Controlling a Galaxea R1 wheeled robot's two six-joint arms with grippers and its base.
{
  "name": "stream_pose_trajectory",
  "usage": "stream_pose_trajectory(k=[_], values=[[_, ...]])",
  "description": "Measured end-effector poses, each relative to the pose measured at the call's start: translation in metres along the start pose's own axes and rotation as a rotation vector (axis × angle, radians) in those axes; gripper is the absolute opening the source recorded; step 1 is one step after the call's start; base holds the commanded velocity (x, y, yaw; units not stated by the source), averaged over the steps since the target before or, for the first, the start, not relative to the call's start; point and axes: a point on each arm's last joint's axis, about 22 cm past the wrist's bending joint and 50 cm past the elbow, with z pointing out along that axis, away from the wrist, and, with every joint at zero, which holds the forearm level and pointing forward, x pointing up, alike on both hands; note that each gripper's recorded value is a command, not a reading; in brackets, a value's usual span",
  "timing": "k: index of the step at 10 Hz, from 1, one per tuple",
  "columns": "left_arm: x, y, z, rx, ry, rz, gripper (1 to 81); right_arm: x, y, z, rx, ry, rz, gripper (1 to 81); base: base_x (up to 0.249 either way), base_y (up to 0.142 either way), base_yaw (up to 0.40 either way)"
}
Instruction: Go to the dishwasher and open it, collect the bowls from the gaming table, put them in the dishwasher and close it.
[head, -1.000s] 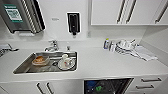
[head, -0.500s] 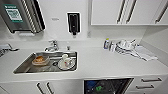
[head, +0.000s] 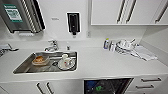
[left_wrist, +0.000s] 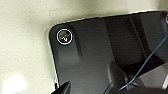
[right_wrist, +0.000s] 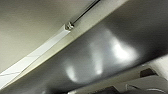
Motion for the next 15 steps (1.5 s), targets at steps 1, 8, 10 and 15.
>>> stream_pose_trajectory(k=[1,8,10,15], values=[[0.000,0.000,0.000,0.000,0.000,0.000,81.1,0.045,-0.020,-0.014,0.051,0.062,0.017,81.1,0.000,0.000,0.000],[0.001,0.005,0.002,-0.007,0.001,-0.004,81.1,0.081,-0.092,-0.047,0.180,0.045,-0.006,81.1,0.000,0.000,0.000],[0.002,0.006,0.002,-0.009,0.003,-0.007,81.1,0.024,-0.037,-0.028,0.061,-0.038,-0.083,81.1,0.000,0.000,0.000],[0.010,0.020,0.002,-0.066,0.042,-0.012,81.1,-0.155,0.143,-0.053,-0.199,-0.203,-0.158,81.1,0.000,0.000,0.000]])
